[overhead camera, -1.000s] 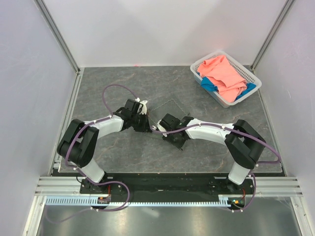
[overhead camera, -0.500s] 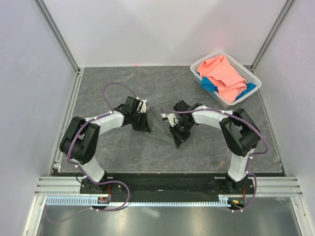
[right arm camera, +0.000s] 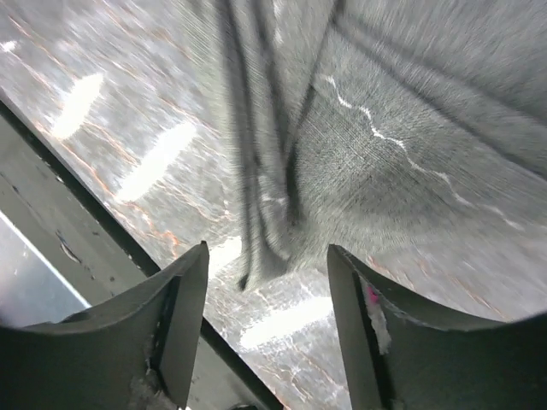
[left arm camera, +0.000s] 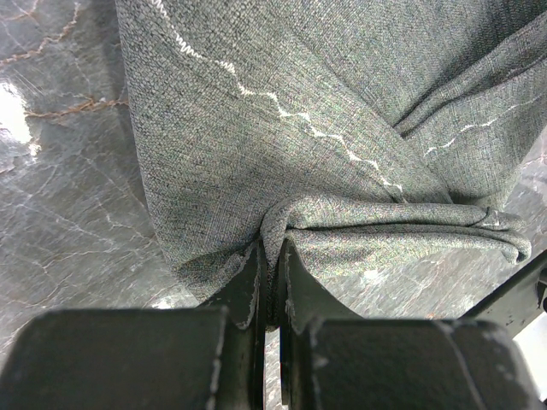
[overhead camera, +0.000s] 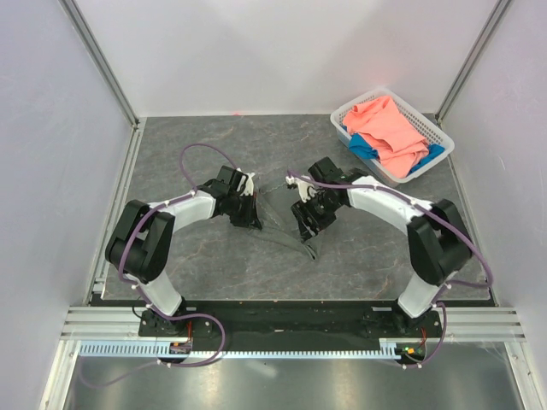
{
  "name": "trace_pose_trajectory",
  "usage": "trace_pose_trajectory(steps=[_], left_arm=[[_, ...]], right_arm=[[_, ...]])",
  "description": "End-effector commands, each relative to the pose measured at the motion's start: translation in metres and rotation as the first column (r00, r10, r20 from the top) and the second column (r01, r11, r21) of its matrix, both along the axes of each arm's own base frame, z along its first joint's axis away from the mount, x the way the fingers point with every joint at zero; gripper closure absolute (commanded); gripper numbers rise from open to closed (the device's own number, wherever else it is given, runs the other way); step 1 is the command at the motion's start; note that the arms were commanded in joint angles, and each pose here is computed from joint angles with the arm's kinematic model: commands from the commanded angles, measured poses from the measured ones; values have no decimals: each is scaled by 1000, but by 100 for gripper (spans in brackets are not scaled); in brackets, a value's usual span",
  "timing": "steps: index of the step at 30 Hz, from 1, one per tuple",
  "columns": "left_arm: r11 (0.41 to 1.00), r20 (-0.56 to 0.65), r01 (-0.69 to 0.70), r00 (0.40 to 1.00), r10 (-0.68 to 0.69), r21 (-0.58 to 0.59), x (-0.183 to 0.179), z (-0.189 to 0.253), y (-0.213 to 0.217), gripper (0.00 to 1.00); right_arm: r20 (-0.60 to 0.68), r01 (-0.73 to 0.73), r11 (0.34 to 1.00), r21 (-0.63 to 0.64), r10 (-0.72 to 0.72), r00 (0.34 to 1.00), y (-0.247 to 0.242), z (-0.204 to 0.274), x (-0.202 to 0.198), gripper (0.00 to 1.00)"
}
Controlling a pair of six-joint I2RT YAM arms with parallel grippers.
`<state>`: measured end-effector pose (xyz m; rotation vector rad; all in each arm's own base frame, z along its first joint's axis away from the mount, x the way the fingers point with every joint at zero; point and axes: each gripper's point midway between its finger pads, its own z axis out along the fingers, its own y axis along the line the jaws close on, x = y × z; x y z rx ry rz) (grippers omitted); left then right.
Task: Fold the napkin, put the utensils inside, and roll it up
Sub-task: Roll the napkin with the utensil
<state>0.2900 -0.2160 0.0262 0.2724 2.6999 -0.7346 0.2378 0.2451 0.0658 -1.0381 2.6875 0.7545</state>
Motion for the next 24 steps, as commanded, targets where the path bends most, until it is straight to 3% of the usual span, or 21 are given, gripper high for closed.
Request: trace_pose_trajectory(steps=[1,8,11,18,24], left_arm=[[995,-53,18,999,-13,100,-12,-23,19,98],[995,-48,19,999,-14,100,-10,-22,18,98],[995,-53,20,998,-14,100,-12,-23,19,98],[994,-48,18,999,-13,105,-11,-23,20,98],[994,-52,23,999,-18,107,-12,-24,20,98]], right_arm=[[171,-7,1000,23,3,985,15,50,3,34],[-6,-137,990,26,138,990,44,17,-58,34],[-52,-145,989,0,145,988,42,2,-64,35],[-14,-104,984,-143,103,995,18,-13,-44,35],[23,-73,988,-138,77,997,12,-4,-26,35]])
